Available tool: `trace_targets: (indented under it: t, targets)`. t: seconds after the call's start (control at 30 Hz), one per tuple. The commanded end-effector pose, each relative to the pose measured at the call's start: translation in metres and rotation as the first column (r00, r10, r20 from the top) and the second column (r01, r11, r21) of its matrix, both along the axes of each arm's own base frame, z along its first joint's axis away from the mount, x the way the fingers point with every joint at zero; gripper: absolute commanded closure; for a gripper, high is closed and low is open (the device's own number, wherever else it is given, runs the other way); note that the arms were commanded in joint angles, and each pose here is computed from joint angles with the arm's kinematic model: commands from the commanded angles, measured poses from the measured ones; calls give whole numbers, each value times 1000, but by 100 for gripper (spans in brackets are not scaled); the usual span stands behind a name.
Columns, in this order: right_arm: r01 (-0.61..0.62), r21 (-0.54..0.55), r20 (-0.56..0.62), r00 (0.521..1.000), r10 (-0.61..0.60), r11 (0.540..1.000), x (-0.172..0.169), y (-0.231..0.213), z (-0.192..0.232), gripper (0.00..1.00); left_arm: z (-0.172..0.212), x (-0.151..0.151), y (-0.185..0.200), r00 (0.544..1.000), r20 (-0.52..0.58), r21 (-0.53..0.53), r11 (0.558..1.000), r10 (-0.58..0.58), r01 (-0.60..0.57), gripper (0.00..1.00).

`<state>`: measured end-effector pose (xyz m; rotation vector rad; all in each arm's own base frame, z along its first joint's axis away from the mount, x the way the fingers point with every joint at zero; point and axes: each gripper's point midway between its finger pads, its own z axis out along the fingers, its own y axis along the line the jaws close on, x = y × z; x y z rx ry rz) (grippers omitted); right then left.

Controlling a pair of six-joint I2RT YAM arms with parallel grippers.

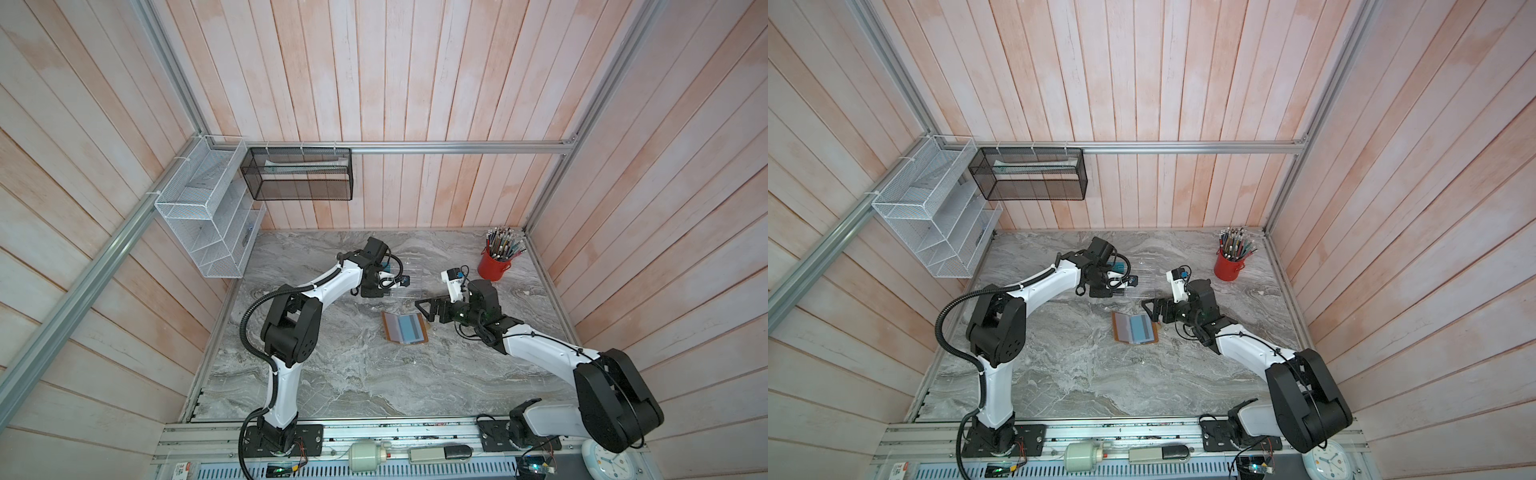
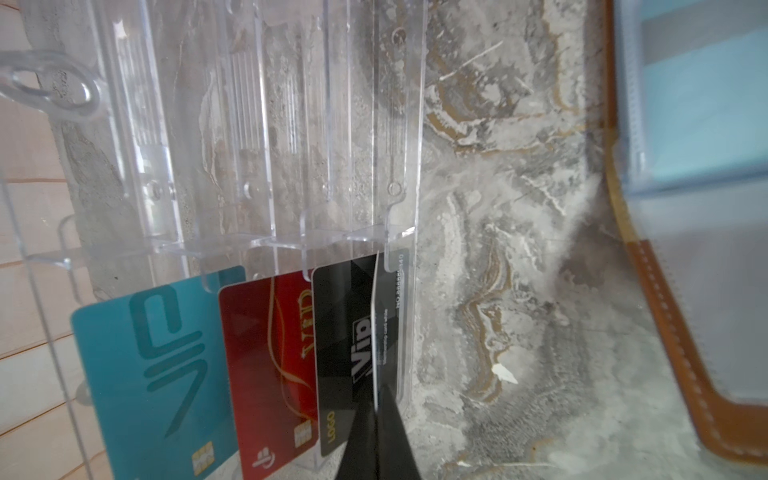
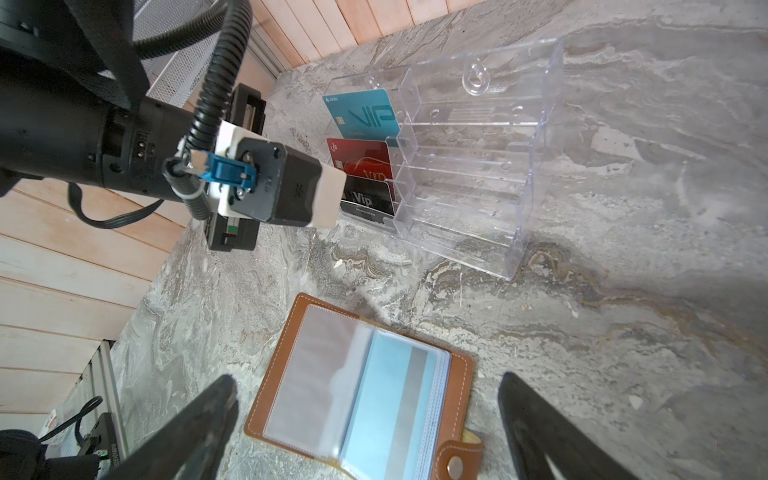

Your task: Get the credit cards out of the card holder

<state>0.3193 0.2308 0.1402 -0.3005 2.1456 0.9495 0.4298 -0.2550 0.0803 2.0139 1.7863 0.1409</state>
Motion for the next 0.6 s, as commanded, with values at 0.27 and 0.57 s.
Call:
trace_targets:
  t: [0.27,0.57]
  targets:
    - [-4,13,-17,1000,4,1000,-2,0,-7,2,3,5,-3,999,34,3,1000,-7,7,71]
    - [-5,17,-24,1000,5,1000,-2,0,-7,2,20,15,-4,996,80,-20,1000,26,-24,45]
